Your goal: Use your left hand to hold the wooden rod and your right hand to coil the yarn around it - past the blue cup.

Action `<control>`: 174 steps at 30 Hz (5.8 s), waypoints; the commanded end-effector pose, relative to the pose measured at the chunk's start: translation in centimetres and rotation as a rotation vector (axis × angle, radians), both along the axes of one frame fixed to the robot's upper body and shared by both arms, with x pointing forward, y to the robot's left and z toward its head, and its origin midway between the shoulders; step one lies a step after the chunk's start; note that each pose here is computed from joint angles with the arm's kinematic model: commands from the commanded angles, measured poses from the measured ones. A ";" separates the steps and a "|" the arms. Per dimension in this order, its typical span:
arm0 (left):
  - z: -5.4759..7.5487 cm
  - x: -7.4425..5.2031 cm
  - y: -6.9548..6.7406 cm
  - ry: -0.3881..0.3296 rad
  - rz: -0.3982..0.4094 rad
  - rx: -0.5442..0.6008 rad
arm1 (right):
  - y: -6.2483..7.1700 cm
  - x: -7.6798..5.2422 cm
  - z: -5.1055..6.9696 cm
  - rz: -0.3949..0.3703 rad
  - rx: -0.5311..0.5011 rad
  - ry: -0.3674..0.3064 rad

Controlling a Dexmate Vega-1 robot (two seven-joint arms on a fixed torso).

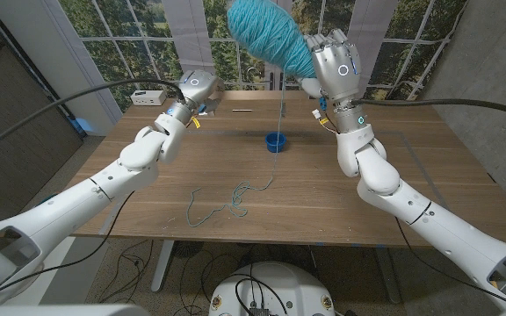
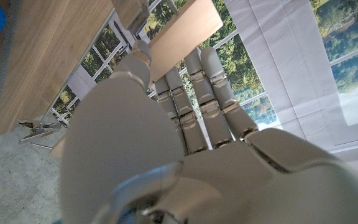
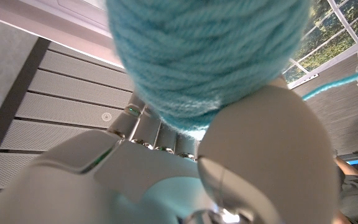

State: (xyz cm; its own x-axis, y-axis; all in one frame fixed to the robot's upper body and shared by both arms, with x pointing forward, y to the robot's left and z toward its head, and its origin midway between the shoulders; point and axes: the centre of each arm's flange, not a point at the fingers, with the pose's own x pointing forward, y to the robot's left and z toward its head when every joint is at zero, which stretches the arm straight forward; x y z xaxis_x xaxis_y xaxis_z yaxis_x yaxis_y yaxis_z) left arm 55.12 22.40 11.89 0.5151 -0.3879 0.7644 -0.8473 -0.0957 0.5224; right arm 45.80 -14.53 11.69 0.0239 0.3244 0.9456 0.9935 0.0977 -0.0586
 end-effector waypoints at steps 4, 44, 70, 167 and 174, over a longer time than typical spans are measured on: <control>0.1 -0.9 -1.0 -0.016 -0.073 0.040 | 2.6 -0.1 3.5 -0.018 -0.114 -0.050; -3.1 -5.1 1.9 -0.068 -0.164 -0.015 | -0.3 5.3 10.2 -0.272 0.041 0.120; -2.6 -6.0 3.8 -0.054 -0.285 -0.152 | -6.5 9.7 7.2 -0.486 0.142 0.353; 7.7 -5.2 2.3 -0.192 -0.064 -0.153 | -10.1 5.9 -17.4 -0.255 0.348 0.497; 8.0 -5.1 2.2 -0.208 -0.044 -0.139 | -9.4 4.6 -17.5 -0.252 0.317 0.441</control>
State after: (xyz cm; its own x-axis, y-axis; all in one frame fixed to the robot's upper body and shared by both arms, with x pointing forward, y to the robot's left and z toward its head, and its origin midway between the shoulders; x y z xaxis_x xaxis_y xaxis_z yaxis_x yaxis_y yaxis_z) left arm 49.70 24.88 19.25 0.3324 -0.2863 0.8986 -0.9333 0.0371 0.3571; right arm 52.43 -24.85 -5.01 0.5425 -0.0727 0.8369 0.8357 -0.0543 -0.5464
